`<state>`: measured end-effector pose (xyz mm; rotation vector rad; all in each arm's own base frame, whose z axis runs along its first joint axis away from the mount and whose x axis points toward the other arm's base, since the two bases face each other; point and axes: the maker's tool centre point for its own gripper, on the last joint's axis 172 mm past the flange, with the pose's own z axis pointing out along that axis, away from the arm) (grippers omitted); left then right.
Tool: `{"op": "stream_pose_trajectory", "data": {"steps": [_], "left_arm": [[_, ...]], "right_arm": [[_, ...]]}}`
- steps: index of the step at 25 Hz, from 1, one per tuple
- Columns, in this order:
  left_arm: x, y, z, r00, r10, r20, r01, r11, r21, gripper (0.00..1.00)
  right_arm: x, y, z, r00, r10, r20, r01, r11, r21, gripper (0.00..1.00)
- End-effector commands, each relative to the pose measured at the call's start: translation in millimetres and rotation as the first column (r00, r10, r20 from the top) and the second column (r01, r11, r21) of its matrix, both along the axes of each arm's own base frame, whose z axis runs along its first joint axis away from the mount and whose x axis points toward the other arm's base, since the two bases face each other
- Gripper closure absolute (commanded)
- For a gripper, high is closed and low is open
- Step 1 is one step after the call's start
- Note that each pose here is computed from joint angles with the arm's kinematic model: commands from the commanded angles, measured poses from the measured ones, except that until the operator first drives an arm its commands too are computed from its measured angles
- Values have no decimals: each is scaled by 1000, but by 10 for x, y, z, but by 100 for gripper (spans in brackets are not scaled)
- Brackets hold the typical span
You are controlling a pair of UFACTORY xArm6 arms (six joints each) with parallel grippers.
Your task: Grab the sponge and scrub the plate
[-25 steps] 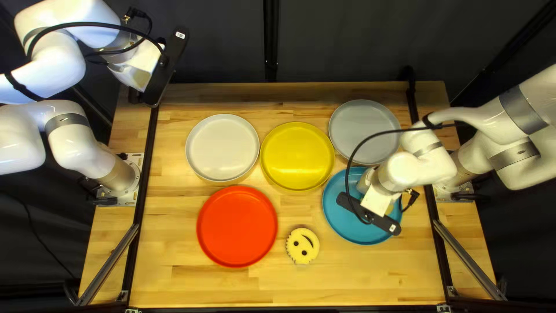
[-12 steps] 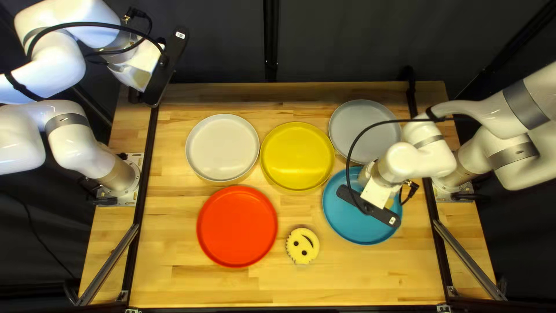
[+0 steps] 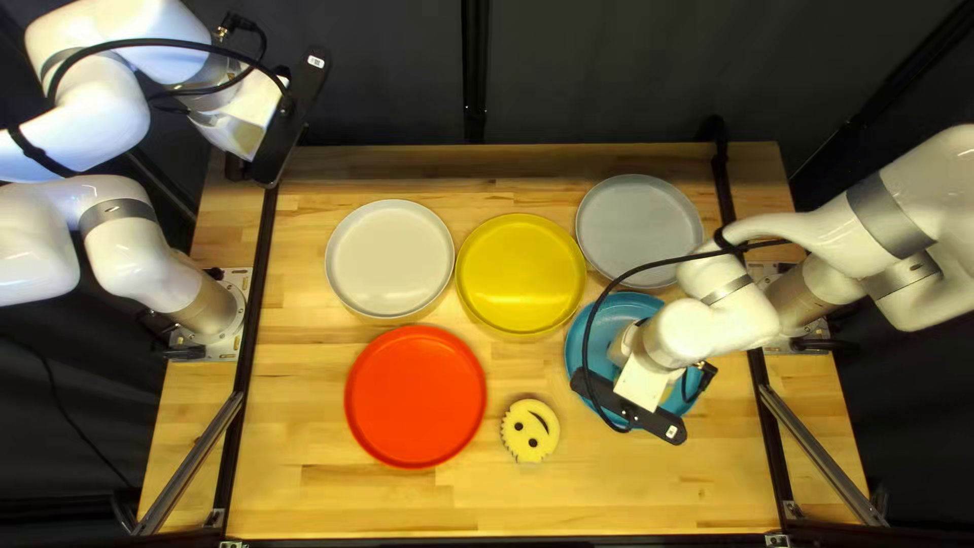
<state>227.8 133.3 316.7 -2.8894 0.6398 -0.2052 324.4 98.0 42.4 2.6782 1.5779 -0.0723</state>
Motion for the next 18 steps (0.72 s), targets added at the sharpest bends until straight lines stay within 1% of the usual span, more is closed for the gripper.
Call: {"op": "stream_pose_trajectory", "data": {"steps": [1, 7, 9, 11, 16, 18], "left_arm": [[0, 0, 0, 1000, 0, 0, 0, 1000, 0, 0], [0, 0, 0, 1000, 0, 0, 0, 1000, 0, 0], [0, 0, 0, 1000, 0, 0, 0, 1000, 0, 0], [0, 0, 0, 1000, 0, 0, 0, 1000, 0, 0], [0, 0, 0, 1000, 0, 0, 0, 1000, 0, 0], [0, 0, 0, 1000, 0, 0, 0, 1000, 0, 0]], "right_arm": [[-77, -315, 11, 1000, -20, -9, 20, 1000, 15, 100], [-169, -709, 21, 998, -59, -22, 59, 998, 34, 100], [-167, -726, 19, 997, -67, -24, 68, 997, 40, 100], [-154, -670, 22, 997, -69, -23, 70, 997, 41, 100], [-75, -301, 16, 998, -60, -10, 60, 998, 36, 100], [-16, -101, -4, 999, -48, -4, 48, 998, 33, 100]]}}
